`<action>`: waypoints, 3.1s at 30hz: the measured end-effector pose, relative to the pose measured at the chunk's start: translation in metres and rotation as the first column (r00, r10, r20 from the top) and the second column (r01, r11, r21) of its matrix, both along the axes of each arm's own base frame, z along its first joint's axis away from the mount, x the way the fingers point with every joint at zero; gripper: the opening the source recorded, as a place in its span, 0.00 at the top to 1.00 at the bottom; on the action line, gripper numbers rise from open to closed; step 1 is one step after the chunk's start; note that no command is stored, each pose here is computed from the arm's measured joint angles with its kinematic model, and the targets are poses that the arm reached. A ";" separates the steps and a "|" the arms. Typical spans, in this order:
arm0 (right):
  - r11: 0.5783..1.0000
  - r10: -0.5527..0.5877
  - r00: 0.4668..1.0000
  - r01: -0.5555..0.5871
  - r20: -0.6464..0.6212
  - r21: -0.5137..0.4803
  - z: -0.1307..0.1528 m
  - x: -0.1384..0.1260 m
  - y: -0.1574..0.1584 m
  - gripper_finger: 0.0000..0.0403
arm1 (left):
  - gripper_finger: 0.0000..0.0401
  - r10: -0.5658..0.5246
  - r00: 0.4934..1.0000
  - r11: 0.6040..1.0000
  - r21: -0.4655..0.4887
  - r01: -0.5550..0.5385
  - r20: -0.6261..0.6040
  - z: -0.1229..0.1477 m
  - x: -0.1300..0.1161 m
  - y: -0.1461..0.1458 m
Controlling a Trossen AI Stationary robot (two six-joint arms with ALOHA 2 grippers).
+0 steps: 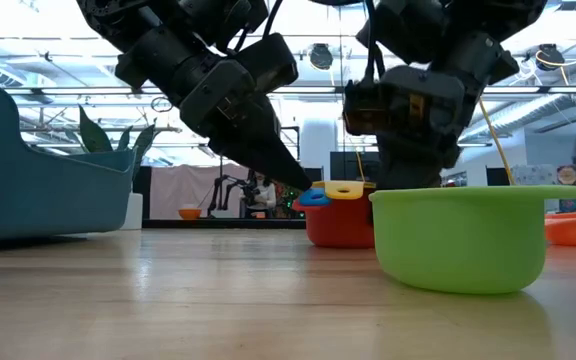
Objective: Nest measuring cups in basket
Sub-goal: Stack the yellow measuring cup on top of the blue measuring cup, then stack the green measuring cup on top of the yellow measuring cup
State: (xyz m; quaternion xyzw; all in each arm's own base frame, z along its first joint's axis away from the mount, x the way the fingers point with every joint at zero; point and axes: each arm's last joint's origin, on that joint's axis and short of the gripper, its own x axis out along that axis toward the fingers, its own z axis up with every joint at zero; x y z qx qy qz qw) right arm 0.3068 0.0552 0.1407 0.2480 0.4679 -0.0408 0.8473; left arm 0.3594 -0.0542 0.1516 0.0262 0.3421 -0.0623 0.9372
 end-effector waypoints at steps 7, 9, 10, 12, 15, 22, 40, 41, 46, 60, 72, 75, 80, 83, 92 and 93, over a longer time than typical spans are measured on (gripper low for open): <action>1.000 -0.008 0.998 0.008 0.057 0.002 0.009 0.002 -0.001 1.00 | 0.99 -0.002 1.000 1.000 0.001 0.002 0.010 0.001 0.001 0.000; 1.000 -0.009 0.997 0.008 0.078 0.006 0.011 0.003 0.000 1.00 | 0.99 -0.001 1.000 1.000 0.000 0.001 0.017 0.001 0.001 0.000; 1.000 -0.009 0.996 0.008 0.090 0.008 0.011 0.004 0.000 1.00 | 0.99 -0.001 1.000 1.000 -0.001 0.001 0.020 0.002 0.001 0.000; 1.000 -0.009 0.995 0.008 0.102 0.009 0.012 0.005 0.000 1.00 | 0.99 -0.001 1.000 1.000 -0.001 0.001 0.022 0.002 0.001 0.000; 1.000 -0.014 0.995 0.014 0.103 0.002 0.012 0.005 0.000 1.00 | 0.99 -0.001 1.000 1.000 -0.001 0.001 0.022 0.002 0.001 0.000; 1.000 -0.014 0.994 0.015 0.105 -0.010 0.013 0.005 -0.001 1.00 | 0.99 0.014 0.999 1.000 0.018 -0.015 0.044 0.010 0.000 0.001; 0.999 0.022 0.996 -0.018 0.091 -0.049 0.075 -0.045 0.000 0.99 | 0.99 0.025 0.984 0.995 0.086 -0.040 0.178 0.103 -0.049 -0.001; 0.999 0.040 0.995 -0.038 0.094 -0.029 0.076 -0.046 0.004 0.98 | 0.99 0.008 0.984 0.996 0.089 -0.024 0.176 0.104 -0.052 -0.005; 0.995 0.081 0.992 -0.086 0.095 0.043 0.077 -0.051 0.026 0.86 | 0.93 -0.091 0.975 0.992 0.105 0.070 0.204 0.112 -0.060 -0.030; 0.933 0.359 0.905 -0.346 0.227 -0.099 0.120 -0.044 0.092 0.82 | 0.77 -0.195 0.971 0.958 0.238 0.159 0.136 0.191 -0.087 -0.096; 0.793 0.541 0.826 -0.564 -0.157 -0.233 0.149 -0.029 0.122 0.77 | 0.77 -0.133 0.990 0.975 0.188 0.120 0.056 0.192 -0.108 -0.116; 0.789 0.537 0.817 -0.574 -0.209 -0.220 0.141 -0.023 0.127 0.75 | 0.77 -0.123 0.992 0.977 0.176 0.119 0.012 0.189 -0.114 -0.119; 0.816 0.519 0.810 -0.565 -0.273 -0.125 0.120 -0.015 0.134 0.67 | 0.77 -0.118 0.992 0.975 0.187 0.123 -0.039 0.180 -0.114 -0.123; 0.860 0.454 0.837 -0.501 -0.305 -0.098 0.110 -0.011 0.137 0.62 | 0.77 -0.119 0.990 0.971 0.197 0.132 -0.074 0.173 -0.113 -0.127; 0.968 0.219 0.932 -0.244 -0.290 -0.053 0.096 0.008 0.133 0.54 | 0.77 -0.105 0.983 0.950 0.277 0.143 -0.148 0.148 -0.103 -0.138; 0.973 0.200 0.934 -0.225 -0.298 -0.054 0.093 0.010 0.132 0.54 | 0.77 -0.105 0.983 0.949 0.280 0.145 -0.153 0.147 -0.102 -0.139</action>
